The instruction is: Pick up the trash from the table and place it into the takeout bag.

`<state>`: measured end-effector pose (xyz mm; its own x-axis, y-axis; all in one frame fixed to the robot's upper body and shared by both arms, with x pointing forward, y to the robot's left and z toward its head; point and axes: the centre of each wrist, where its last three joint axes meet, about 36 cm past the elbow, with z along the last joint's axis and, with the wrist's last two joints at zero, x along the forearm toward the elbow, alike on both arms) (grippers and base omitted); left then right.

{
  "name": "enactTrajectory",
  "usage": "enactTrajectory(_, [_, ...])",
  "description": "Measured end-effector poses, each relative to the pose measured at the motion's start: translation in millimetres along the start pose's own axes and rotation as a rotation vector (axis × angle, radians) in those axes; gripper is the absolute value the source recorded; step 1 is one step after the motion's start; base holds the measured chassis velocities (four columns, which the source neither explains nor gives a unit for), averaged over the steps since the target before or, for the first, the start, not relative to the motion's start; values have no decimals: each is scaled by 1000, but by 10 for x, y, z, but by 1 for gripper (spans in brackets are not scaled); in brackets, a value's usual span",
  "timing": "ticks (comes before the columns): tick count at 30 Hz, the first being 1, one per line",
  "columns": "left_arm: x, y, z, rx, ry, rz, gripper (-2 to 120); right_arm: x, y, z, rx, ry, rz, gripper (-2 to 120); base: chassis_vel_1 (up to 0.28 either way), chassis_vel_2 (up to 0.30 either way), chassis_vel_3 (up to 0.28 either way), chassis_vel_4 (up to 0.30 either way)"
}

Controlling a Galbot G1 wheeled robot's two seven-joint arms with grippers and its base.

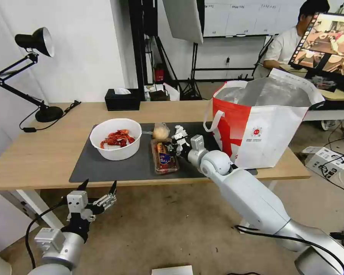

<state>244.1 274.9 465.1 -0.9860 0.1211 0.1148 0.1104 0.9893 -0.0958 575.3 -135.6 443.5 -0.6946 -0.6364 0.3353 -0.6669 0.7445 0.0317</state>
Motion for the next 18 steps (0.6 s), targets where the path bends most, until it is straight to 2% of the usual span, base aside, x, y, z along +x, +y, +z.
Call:
enactTrajectory(2, [-26, 13, -10, 10, -2, 19, 100, 8, 4, 7, 0, 0, 0, 0, 0, 0, 0, 0])
enactTrajectory(5, [-143, 76, -48, 42, -8, 92, 100, 37, 15, 31, 2, 2, 0, 0, 0, 0, 0, 0])
enactTrajectory(6, [-143, 76, -48, 42, -8, 92, 100, 37, 15, 31, 2, 2, 0, 0, 0, 0, 0, 0])
enactTrajectory(10, [-364, 158, -92, 175, -1, 212, 100, 70, 11, 53, 4, 5, 3, 0, 0, 0, 0, 0])
enactTrajectory(11, [-364, 158, -92, 175, -1, 212, 100, 70, 11, 53, 4, 5, 3, 0, 0, 0, 0, 0])
enactTrajectory(13, [-483, 238, -127, 246, 18, 273, 100, 51, 24, 41, 8, 6, -1, 0, 0, 0, 0, 0])
enactTrajectory(14, [-483, 238, -127, 246, 18, 273, 100, 51, 24, 41, 8, 6, -1, 0, 0, 0, 0, 0])
enactTrajectory(18, [-635, 332, -184, 346, 61, 342, 100, -4, 56, 0, 17, 6, -10, 0, 0, 0, 0, 0])
